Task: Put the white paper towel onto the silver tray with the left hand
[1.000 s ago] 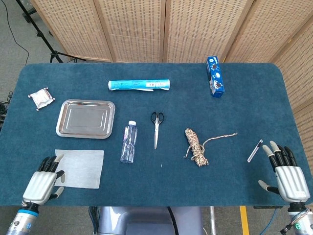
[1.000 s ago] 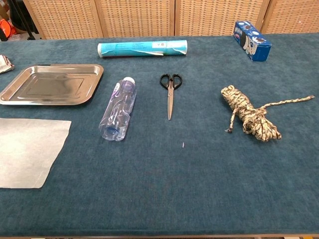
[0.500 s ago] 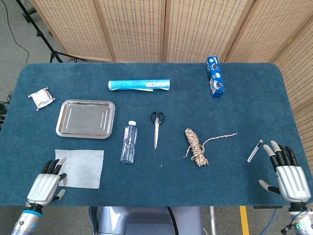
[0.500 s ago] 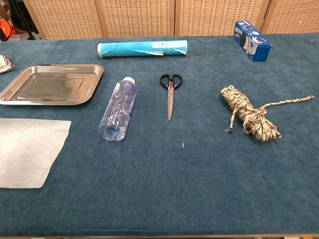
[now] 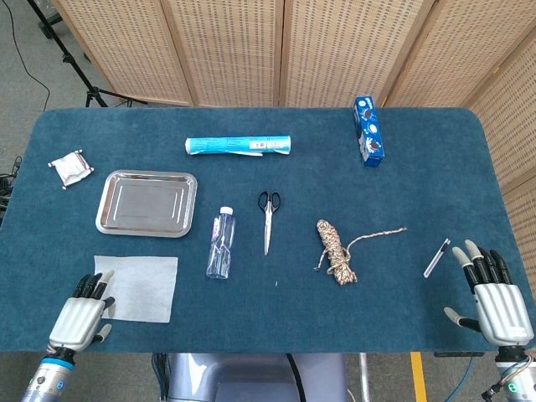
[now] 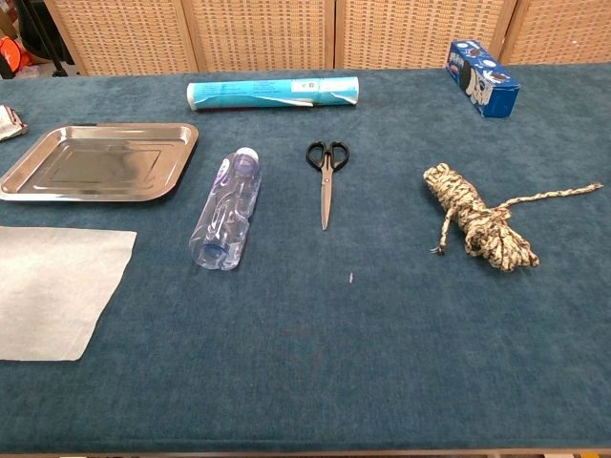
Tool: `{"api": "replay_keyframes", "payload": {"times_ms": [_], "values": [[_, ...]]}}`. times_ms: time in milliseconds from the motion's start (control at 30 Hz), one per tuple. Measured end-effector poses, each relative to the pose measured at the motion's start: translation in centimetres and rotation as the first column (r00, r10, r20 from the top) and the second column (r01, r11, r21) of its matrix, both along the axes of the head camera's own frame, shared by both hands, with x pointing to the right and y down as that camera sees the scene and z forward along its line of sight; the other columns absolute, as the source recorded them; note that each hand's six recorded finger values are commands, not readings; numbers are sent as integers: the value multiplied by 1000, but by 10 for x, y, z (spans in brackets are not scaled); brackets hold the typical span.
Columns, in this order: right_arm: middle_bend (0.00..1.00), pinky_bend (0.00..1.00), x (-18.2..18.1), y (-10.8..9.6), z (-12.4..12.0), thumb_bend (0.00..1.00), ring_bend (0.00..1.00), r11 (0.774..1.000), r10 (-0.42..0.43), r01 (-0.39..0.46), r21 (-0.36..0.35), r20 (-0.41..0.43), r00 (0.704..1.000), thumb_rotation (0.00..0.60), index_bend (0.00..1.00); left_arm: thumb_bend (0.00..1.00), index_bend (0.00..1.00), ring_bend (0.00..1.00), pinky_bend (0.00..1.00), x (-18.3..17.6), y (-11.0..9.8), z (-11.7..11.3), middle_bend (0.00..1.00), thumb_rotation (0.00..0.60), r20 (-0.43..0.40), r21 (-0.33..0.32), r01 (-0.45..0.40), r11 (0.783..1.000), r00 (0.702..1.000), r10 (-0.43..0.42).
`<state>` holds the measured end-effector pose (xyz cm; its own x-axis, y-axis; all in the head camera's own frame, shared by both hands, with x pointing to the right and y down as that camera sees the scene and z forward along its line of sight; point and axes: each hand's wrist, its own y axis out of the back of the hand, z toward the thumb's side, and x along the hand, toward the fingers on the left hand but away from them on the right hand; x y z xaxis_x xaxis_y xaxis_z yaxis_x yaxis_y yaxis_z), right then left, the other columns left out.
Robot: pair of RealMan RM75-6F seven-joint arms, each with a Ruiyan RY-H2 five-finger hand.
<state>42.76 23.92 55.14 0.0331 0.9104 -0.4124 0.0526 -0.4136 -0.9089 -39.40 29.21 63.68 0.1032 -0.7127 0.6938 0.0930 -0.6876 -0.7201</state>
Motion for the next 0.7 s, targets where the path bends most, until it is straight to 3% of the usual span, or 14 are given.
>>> {"api": "replay_keyframes", "payload": {"times_ms": [700], "values": [[0, 0, 0, 0, -1, 0, 0, 1000, 0, 0, 8, 6, 1000, 600, 86, 284, 591, 0, 0, -1, 3, 10, 0, 600, 31, 8, -11, 1000, 999, 11]]}}
